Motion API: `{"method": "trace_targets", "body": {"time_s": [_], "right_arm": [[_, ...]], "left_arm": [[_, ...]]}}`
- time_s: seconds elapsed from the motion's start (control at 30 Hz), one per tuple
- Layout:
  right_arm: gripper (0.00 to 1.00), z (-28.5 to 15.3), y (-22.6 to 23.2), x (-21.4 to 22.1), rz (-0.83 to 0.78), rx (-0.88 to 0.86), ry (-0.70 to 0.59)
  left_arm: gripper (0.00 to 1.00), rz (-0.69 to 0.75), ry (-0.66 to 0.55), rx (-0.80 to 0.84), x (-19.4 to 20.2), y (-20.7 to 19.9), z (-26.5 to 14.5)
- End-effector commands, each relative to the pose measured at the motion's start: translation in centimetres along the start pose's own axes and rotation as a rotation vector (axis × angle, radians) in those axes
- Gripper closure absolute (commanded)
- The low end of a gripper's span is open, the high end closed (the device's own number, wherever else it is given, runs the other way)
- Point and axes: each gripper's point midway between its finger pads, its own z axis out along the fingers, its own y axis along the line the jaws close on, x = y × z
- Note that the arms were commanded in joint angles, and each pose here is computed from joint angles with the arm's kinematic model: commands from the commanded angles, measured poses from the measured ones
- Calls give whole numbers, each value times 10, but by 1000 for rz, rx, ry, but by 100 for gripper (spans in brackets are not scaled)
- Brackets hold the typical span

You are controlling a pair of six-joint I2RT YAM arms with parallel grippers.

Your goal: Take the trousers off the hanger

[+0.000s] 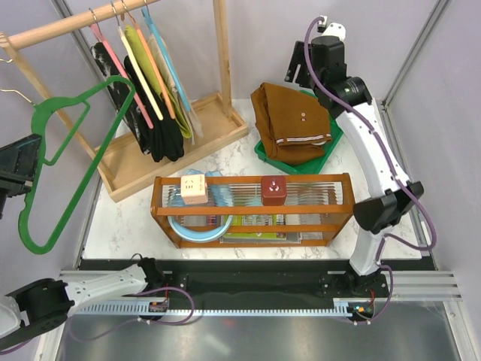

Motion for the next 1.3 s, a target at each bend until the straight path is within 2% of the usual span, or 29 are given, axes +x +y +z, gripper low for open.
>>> {"method": "trace_targets", "body": {"time_s": [0.0,0.17,0.4,0.5,0.53,0.6,0.67,0.7,0.73,0.93,0.97,1.07,1.1,1.13,1.27], "right_arm": [[22,-101,57,-37,105,-282,-10],[22,-146,81,-23,113,-382,48],[21,-205,86,-38,130,-525,58],[21,-224,80,-39,128,-555,61],[21,-228,78,-40,128,-560,62],[20,-238,73,-38,120,-570,68],[20,-243,69,-35,113,-567,76],[20,-245,68,-35,104,-571,77],[19,-246,67,-34,105,-569,79],[18,-249,71,-26,75,-607,110],[19,-248,72,-24,71,-608,114],[18,-245,73,-21,61,-615,125],[18,-246,75,-20,59,-623,131],[18,-247,77,-18,54,-635,137],[18,-246,78,-10,50,-638,171]], "left_arm": [[98,121,-12,-68,-2,9,7],[98,233,-2,-164,5,20,14],[98,413,-64,-292,-13,34,18],[98,593,-37,-386,1,32,33],[98,589,-46,-401,3,27,39],[98,677,-29,-418,10,18,49],[98,664,-69,-431,13,5,60],[98,771,-56,-444,19,3,64],[98,713,-101,-453,11,0,66],[98,803,-84,-470,37,-15,90],[98,864,-49,-471,47,-14,94],[98,811,-52,-496,49,-11,113],[98,816,22,-447,70,-7,122],[98,762,-17,-503,46,6,122],[98,734,-15,-492,53,9,146]]}}
